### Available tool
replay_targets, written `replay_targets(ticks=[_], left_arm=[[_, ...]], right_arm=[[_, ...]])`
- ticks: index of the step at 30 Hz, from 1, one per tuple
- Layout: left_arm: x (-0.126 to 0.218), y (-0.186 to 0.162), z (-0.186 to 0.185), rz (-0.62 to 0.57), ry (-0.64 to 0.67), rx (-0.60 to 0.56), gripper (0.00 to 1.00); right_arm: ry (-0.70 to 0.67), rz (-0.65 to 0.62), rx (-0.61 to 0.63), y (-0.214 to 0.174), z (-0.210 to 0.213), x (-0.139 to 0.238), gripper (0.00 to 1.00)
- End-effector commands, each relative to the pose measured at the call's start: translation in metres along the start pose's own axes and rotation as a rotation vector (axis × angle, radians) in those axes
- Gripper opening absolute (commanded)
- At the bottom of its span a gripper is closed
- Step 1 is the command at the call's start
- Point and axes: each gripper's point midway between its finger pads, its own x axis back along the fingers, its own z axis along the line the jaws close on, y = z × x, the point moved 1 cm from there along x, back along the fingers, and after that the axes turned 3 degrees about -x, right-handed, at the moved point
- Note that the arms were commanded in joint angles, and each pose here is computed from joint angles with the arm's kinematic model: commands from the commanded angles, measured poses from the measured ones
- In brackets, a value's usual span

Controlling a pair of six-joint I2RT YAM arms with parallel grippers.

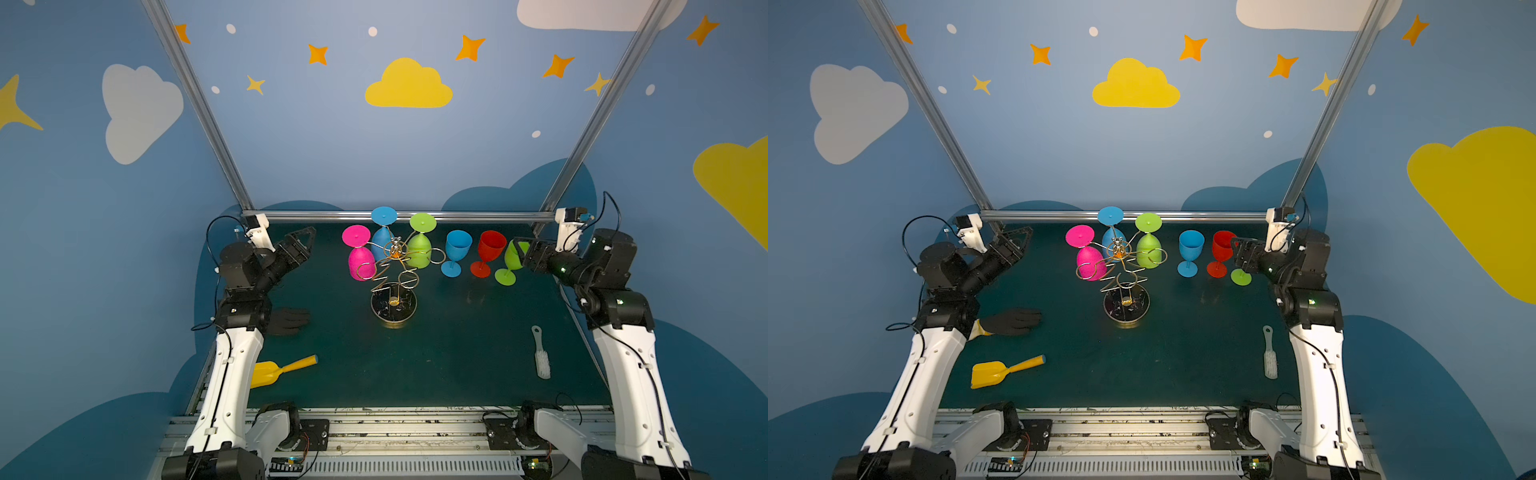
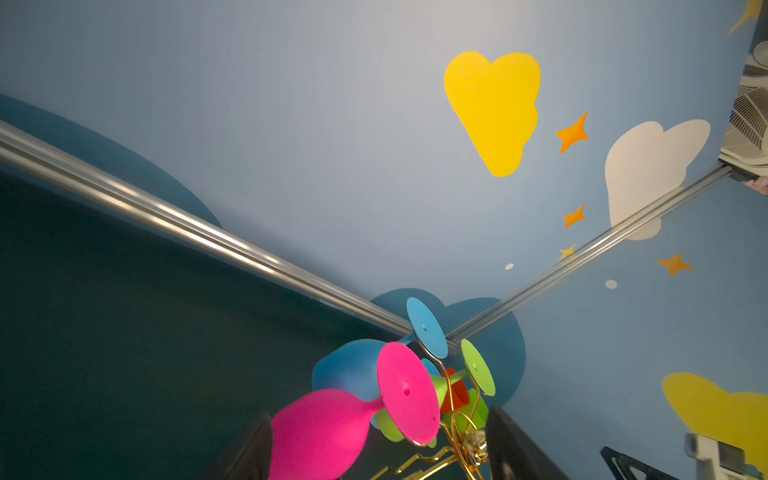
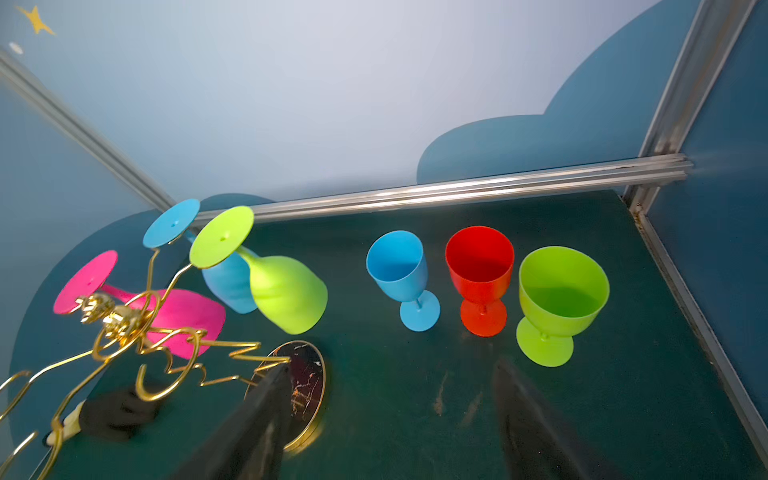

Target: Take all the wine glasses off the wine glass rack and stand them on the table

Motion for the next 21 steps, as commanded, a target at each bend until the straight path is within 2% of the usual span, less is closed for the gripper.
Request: replay_targets(ticks=[1,10,21], left_arm=[[-0.006,-0.018,-0.006,0.124,-0.074,0.09,0.76],[-0.035,-0.031,-0.021,0.232,-0.19,0.11,0.75],[-0.071,-0.048,-0.027,0.281,-0.178,0.089,0.74]], right_arm=[[0.034,-0.042,0.043,0.006,0.009,0.005,0.76],[0.041,-0.013,0.022,-0.01,0.008,-0.007,0.76],[0.03,-0.047,0.026,-0.008,0.012,0.009,0.76]])
